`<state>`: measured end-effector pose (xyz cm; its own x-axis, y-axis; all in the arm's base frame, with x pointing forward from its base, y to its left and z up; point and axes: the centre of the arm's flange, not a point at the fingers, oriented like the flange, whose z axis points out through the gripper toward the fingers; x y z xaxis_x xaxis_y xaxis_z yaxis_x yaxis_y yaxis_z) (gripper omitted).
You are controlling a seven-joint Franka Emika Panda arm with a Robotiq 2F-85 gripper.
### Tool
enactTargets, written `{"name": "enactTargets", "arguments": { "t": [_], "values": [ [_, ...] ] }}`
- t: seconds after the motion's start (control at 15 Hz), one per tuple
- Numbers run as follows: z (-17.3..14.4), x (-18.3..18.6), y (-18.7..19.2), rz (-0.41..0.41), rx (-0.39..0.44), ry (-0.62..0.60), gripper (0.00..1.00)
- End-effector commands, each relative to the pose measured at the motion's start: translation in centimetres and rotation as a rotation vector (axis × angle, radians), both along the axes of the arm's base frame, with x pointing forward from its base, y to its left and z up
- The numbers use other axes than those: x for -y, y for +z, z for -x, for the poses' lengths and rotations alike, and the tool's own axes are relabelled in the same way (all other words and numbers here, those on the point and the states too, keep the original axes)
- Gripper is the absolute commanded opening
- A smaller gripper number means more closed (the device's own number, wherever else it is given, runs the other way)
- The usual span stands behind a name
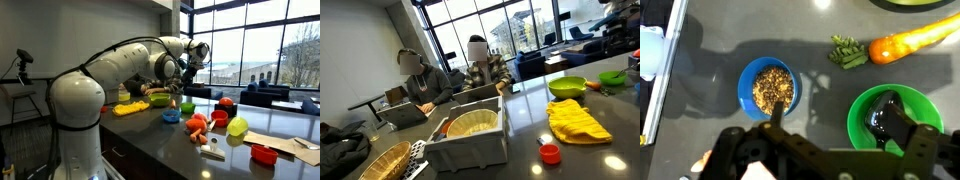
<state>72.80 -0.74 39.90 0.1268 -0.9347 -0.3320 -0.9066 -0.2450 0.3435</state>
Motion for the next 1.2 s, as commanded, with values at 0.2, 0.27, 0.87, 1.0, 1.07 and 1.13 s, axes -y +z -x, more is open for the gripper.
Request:
{"name": "enactTargets", "arguments": {
  "t": [0.2, 0.27, 0.87, 1.0, 1.07, 1.13],
  "values": [
    [3.3, -1.6, -5.0, 0.051, -0.045, -0.103, 1.00],
    [3.2, -1.6, -5.4, 0.056, -0.051, -0.112, 1.00],
    [2.7, -0.8, -8.6, 0.146, -0.104, -0.180, 1.00],
    [2.7, -0.4, -8.9, 0.165, -0.112, -0.195, 1.00],
    [2.7, -0.3, -9.1, 0.173, -0.116, -0.201, 1.00],
    [2.7, -0.3, -9.3, 0.181, -0.120, -0.204, 1.00]
  ]
}}
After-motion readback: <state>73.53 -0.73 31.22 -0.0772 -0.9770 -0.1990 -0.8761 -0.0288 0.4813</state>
